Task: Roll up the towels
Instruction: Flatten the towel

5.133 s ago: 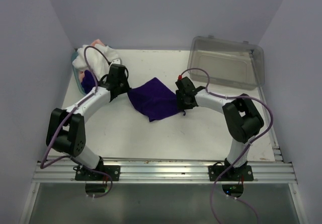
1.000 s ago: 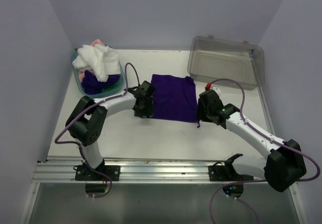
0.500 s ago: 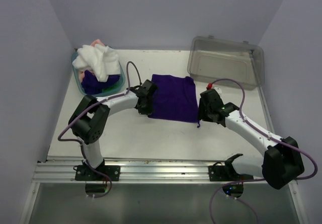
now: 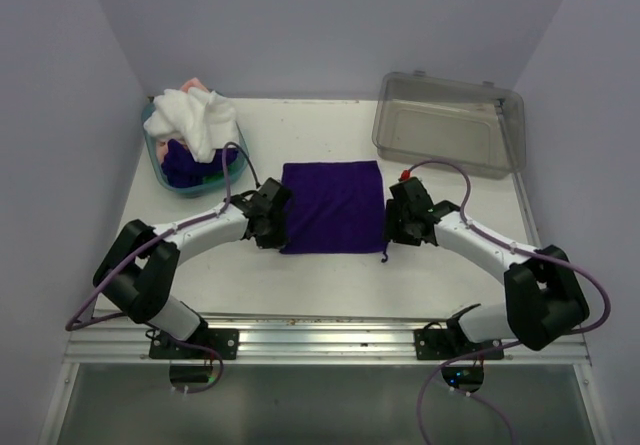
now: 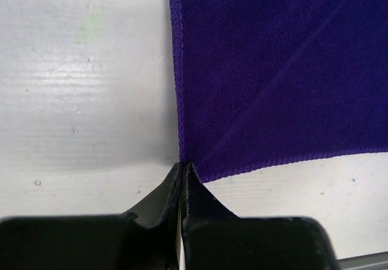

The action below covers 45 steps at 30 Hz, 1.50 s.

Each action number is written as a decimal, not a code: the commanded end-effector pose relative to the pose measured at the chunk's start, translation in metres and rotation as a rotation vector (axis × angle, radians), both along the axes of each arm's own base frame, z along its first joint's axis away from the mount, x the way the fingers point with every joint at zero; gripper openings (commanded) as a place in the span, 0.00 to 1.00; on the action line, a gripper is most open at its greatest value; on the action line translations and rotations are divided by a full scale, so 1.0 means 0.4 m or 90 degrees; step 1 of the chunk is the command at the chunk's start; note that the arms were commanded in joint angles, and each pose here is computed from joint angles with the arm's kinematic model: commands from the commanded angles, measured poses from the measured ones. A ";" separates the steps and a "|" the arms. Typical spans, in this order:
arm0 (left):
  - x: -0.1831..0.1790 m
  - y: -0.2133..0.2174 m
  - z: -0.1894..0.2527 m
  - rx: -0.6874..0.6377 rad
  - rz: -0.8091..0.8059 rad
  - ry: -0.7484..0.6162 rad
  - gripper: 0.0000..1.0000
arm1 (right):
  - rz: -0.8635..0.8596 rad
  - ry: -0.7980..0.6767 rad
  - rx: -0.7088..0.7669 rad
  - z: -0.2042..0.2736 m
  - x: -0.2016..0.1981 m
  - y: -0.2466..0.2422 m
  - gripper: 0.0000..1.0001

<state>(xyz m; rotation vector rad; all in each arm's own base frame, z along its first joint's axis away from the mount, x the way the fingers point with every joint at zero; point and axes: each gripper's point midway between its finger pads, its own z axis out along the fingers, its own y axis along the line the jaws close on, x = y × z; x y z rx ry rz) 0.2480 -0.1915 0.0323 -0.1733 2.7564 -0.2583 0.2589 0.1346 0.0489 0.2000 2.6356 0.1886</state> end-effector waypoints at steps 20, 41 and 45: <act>0.008 -0.033 0.036 -0.046 0.001 -0.022 0.00 | -0.030 -0.009 0.008 -0.045 0.041 0.039 0.00; -0.083 -0.042 0.022 -0.107 -0.022 0.019 0.00 | -0.041 0.020 -0.047 -0.004 -0.094 -0.069 0.38; -0.076 -0.036 0.026 -0.098 -0.019 0.009 0.00 | -0.035 0.018 -0.030 -0.002 -0.082 -0.049 0.42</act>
